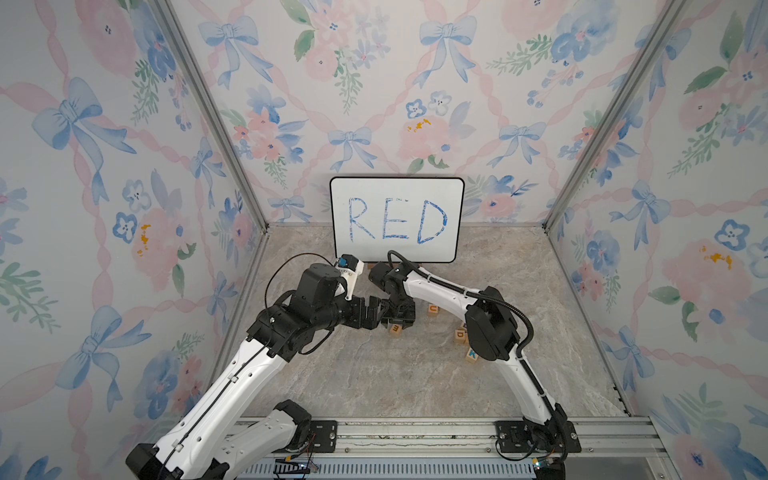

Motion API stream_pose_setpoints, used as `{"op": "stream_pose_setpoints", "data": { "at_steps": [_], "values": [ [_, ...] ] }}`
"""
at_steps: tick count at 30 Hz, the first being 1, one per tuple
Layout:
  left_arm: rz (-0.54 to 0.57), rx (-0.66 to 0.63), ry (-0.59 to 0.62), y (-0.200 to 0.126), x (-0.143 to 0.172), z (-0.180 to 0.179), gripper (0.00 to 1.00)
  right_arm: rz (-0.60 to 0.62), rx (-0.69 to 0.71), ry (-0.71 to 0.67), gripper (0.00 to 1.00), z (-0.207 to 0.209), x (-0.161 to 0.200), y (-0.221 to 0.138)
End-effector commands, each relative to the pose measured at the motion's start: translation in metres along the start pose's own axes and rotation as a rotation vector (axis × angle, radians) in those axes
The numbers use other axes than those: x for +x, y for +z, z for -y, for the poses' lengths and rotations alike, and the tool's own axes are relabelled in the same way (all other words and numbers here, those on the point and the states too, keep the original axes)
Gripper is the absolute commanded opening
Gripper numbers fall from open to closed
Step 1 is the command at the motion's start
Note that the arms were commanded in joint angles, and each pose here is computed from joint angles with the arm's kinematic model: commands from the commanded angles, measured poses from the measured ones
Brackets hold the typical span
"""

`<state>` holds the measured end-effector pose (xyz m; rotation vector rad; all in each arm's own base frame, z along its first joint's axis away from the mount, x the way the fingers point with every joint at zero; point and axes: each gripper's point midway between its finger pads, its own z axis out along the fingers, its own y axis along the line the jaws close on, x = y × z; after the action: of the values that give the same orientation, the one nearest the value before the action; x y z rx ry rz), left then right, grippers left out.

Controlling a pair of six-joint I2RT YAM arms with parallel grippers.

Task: Assemble the uppercase word "red" with letter blocks
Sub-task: Pick up the letter block from the center of the board.

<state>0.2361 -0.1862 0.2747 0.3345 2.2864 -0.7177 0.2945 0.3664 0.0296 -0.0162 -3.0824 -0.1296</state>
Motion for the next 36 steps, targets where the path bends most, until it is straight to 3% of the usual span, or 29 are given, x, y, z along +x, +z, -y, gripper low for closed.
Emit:
{"op": "stream_pose_setpoints", "data": {
  "at_steps": [1,9,11,13,16,23,31,36],
  "values": [
    [-0.018,0.007,0.018,0.0049,0.0037,-0.0017,0.98,-0.015,0.038,0.002,0.49,0.0044,0.0066,0.0035],
    [-0.02,0.012,0.022,0.0039,0.0058,-0.0029,0.98,-0.014,0.046,0.005,0.4,0.0057,0.0048,0.0039],
    [-0.02,0.014,0.023,0.0036,0.0062,-0.0029,0.98,-0.015,0.047,-0.005,0.45,0.0058,0.0046,0.0026],
    [-0.021,0.014,0.024,0.0039,0.0064,-0.0032,0.98,-0.014,0.069,-0.026,0.57,0.0076,0.0055,0.0009],
    [-0.023,0.018,0.03,0.004,0.0064,-0.0025,0.98,-0.029,0.085,-0.011,0.59,0.0117,0.0097,-0.0013],
    [-0.026,0.019,0.032,0.0046,0.0068,-0.0034,0.98,-0.043,0.031,0.085,0.5,0.0081,0.0134,0.0032],
    [-0.022,0.027,0.038,0.0024,0.0083,-0.0028,0.98,-0.037,0.008,0.121,0.47,0.0053,0.0113,0.0013],
    [-0.022,0.026,0.042,0.0022,0.009,-0.0033,0.98,-0.029,0.016,0.103,0.32,0.0047,0.0113,0.0004]
  ]
}}
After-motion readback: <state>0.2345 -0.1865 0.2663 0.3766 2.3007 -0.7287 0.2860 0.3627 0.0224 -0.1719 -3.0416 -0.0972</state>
